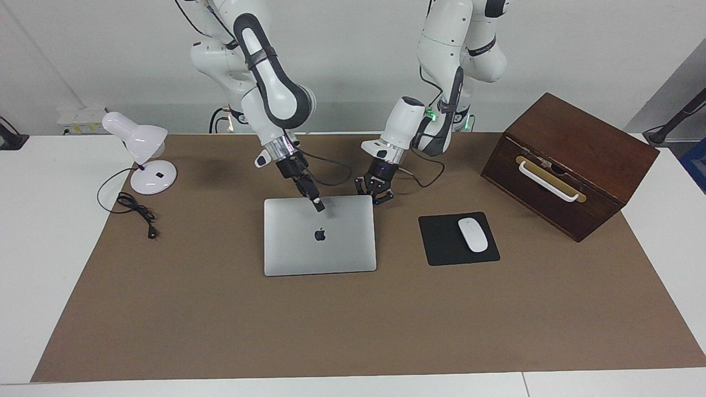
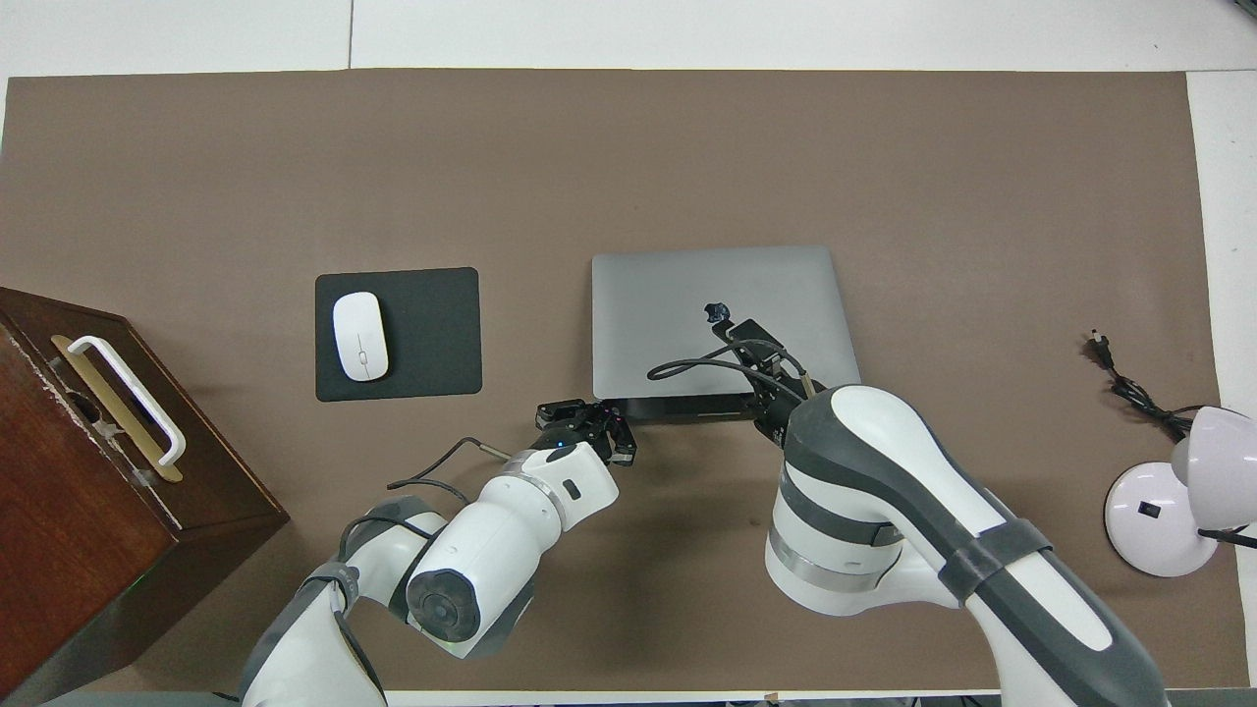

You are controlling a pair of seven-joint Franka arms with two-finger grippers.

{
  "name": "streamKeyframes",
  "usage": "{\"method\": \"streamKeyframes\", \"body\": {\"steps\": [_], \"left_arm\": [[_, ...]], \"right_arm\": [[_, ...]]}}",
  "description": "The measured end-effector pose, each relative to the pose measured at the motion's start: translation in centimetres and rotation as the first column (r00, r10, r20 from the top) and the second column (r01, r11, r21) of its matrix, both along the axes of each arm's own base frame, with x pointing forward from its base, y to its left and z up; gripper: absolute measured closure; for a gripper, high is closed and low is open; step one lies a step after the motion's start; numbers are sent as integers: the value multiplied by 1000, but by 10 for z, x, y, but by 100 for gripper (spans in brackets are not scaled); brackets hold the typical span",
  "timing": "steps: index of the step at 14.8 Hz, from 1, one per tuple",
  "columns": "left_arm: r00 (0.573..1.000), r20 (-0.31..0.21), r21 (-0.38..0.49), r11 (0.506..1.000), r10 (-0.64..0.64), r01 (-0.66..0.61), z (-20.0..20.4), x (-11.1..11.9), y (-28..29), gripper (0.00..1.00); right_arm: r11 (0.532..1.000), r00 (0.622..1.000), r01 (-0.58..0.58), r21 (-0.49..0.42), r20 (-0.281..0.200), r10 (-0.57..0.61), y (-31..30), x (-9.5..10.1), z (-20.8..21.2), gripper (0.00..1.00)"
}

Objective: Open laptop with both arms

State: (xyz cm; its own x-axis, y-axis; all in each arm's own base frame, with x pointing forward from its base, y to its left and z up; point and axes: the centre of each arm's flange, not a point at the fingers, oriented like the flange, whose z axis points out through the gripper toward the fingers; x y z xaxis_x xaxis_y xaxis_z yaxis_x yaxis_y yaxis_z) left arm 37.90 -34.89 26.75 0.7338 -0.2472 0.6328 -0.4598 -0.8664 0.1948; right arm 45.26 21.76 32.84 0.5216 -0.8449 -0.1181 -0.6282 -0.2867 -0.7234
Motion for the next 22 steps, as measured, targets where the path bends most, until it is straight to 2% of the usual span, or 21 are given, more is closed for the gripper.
{"method": "streamKeyframes", "body": {"steps": [6, 11, 14, 18, 22], "left_arm": [[1000, 1, 1, 1000, -2, 2, 0, 0, 0, 99], [1000, 3, 2, 1000, -5, 5, 0, 0, 0, 99], [1000, 4, 2, 1000, -5, 5, 0, 0, 0, 99], [1000, 4, 2, 1000, -6, 6, 0, 0, 0, 99], [1000, 4, 2, 1000, -6, 6, 0, 0, 0, 99]], "right_arm": [[999, 997, -33, -12, 65, 33, 4, 19, 16, 0], [1000, 985, -14, -15, 170, 16, -15, 64, 50, 0], [1000, 980, -1, 4, 201, 1, -18, 89, 58, 0], [1000, 971, 2, 6, 237, -4, -22, 111, 68, 0], [997, 958, -16, -74, 284, 36, -42, 127, 76, 0]]}}
